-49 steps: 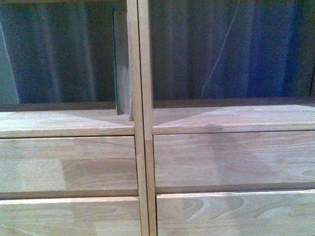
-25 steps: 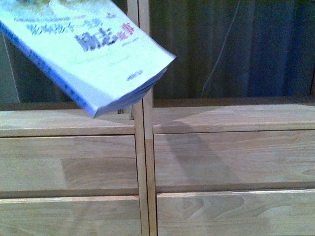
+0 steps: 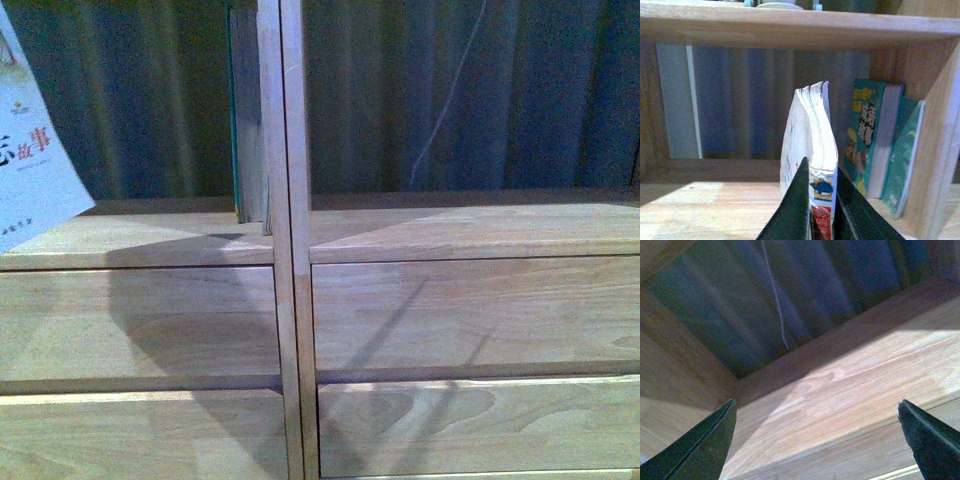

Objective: Organize books on shelf

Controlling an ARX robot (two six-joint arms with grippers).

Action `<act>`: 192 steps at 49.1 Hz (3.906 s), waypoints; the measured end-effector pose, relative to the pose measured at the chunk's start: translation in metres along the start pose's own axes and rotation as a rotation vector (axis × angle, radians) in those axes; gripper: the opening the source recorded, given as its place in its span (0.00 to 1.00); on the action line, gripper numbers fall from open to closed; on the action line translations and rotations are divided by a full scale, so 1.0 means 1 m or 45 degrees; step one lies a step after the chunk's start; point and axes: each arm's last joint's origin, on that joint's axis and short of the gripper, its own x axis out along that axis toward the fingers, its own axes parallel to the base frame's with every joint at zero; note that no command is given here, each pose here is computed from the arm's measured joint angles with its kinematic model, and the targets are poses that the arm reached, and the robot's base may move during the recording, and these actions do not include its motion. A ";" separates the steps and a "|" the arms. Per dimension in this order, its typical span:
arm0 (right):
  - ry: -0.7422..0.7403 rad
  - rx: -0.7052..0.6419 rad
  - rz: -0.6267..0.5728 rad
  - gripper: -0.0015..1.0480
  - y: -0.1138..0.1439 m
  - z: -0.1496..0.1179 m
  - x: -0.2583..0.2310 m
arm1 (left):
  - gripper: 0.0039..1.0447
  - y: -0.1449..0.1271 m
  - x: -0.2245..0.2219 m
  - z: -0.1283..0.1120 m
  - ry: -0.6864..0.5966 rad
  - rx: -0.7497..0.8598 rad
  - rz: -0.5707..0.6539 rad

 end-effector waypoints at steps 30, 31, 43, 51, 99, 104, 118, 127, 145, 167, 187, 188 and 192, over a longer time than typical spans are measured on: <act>0.030 -0.646 0.054 0.06 -0.034 -0.099 -0.087 | 0.06 0.020 0.079 -0.037 -0.068 0.188 -0.092; 0.035 -0.648 0.062 0.03 -0.034 -0.102 -0.090 | 0.06 0.019 0.083 -0.039 -0.065 0.186 -0.097; 0.048 -0.659 0.068 0.03 -0.048 -0.127 -0.119 | 0.06 0.012 0.130 -0.056 -0.048 0.147 -0.140; 0.038 -0.659 0.072 0.03 -0.052 -0.134 -0.131 | 0.06 0.006 0.155 -0.061 -0.026 0.148 -0.156; 0.017 -0.662 0.076 0.03 -0.068 -0.156 -0.171 | 0.25 -0.056 0.243 -0.104 0.049 0.094 -0.180; 0.013 -0.662 0.078 0.03 -0.067 -0.155 -0.173 | 0.39 -0.059 0.242 -0.114 0.078 0.089 -0.180; 0.014 -0.662 0.078 0.03 -0.068 -0.155 -0.180 | 0.91 -0.062 0.230 -0.139 0.169 0.054 -0.177; 0.014 -0.662 0.077 0.03 -0.068 -0.155 -0.183 | 0.93 -0.071 0.229 -0.140 0.185 0.059 -0.192; 0.019 -0.663 0.075 0.03 -0.070 -0.157 -0.195 | 0.93 -0.091 0.225 -0.142 0.197 0.066 -0.220; 0.019 -0.663 0.073 0.03 -0.070 -0.157 -0.195 | 0.93 -0.080 0.188 -0.154 0.290 0.091 -0.217; 0.019 -0.663 0.073 0.03 -0.070 -0.157 -0.195 | 0.93 -0.064 0.134 -0.133 0.304 0.080 -0.127; 0.019 -0.663 0.073 0.03 -0.070 -0.157 -0.195 | 0.93 -0.064 0.128 -0.129 0.299 0.066 -0.120; 0.019 -0.663 0.073 0.03 -0.070 -0.157 -0.195 | 0.93 -0.065 0.101 -0.110 0.278 0.037 -0.075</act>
